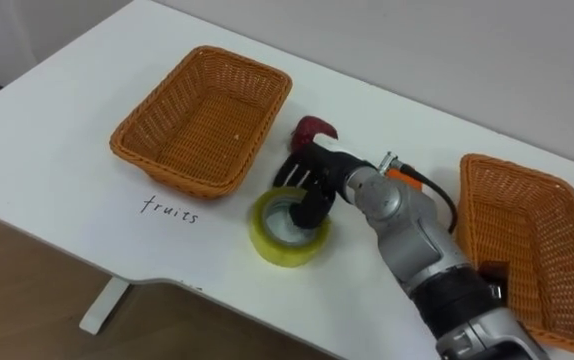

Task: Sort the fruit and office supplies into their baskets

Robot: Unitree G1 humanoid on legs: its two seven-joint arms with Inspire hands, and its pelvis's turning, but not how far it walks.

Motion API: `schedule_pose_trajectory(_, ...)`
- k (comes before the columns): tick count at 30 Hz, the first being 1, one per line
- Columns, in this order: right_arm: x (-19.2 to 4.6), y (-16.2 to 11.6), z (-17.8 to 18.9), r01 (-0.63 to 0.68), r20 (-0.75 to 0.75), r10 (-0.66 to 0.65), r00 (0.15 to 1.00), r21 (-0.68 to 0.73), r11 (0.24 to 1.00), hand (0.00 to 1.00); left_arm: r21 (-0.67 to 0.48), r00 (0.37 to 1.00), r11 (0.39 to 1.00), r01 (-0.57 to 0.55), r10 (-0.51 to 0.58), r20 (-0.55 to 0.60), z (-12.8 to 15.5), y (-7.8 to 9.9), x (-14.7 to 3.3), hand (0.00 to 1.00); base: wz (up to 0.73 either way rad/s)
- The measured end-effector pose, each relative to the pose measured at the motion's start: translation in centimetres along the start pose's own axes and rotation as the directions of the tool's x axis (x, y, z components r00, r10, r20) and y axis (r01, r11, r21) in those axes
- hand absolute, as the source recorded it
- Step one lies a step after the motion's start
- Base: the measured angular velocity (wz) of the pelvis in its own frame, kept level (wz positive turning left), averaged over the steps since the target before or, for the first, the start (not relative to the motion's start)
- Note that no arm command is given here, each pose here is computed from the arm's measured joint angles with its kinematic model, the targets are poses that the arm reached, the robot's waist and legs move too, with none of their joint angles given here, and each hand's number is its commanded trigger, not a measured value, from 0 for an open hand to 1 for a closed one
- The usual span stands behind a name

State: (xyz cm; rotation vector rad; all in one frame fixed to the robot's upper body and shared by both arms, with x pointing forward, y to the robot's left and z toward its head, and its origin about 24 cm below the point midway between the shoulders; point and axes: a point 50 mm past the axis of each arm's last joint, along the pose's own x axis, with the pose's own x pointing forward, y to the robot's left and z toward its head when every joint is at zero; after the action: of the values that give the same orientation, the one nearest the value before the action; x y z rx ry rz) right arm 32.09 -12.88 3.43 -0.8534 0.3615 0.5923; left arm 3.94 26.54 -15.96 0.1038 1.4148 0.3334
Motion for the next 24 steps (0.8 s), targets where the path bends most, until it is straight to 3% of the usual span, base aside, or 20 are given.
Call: schedule_pose_trajectory(24,-0.5,0.2,1.6,-0.038,0.043,0.042,0.998,-0.094,0.995,1.00,0.042,1.000,0.999,0.018,-0.018,-0.007,0.0,-0.2,0.0,0.00,0.00)
